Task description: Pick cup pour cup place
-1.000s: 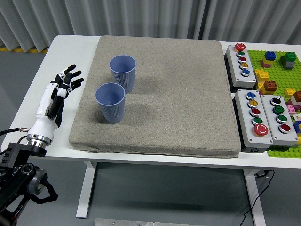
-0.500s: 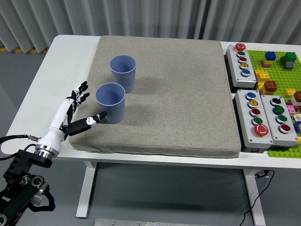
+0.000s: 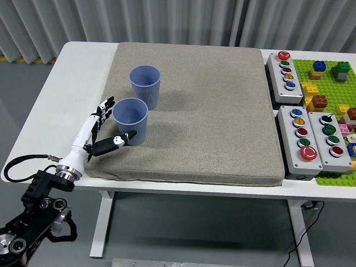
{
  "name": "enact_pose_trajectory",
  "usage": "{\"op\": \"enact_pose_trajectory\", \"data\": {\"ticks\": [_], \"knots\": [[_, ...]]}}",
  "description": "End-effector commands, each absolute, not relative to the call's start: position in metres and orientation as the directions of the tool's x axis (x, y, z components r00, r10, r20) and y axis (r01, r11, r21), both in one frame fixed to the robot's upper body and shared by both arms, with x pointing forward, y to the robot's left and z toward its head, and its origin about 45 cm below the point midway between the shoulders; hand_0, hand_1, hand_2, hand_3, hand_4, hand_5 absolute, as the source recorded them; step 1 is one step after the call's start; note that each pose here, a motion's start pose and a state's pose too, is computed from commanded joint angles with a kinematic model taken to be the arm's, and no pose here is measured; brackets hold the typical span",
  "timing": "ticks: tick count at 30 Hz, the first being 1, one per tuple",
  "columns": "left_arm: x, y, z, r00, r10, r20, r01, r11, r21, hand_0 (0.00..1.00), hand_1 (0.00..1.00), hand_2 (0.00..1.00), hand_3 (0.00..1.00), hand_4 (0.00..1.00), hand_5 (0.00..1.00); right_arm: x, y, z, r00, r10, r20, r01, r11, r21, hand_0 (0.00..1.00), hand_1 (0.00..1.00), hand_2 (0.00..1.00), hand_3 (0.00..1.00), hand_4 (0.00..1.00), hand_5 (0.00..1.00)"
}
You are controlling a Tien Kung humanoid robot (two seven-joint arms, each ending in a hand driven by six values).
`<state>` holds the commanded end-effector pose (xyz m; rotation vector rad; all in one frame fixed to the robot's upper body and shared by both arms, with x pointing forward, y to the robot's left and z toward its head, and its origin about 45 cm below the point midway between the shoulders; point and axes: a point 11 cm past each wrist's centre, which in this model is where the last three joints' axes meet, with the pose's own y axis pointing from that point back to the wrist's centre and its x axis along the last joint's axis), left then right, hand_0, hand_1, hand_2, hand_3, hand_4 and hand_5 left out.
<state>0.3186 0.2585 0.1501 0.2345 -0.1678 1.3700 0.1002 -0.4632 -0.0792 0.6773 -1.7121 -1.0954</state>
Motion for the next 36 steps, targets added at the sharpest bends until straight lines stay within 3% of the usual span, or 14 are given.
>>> {"op": "enact_pose_trajectory", "data": {"ticks": [36], "knots": [[0.332,0.237,0.149,0.228,0.943,0.241,-0.974,0.219,0.061,0.93,0.916,0.998,0.998,0.959,0.312,0.105,-0.462,-0.078,-0.393,-0.817,0.422,0.034,0.446,0.895,0.644,0.6,0.508,0.577,0.002,0.002]]}}
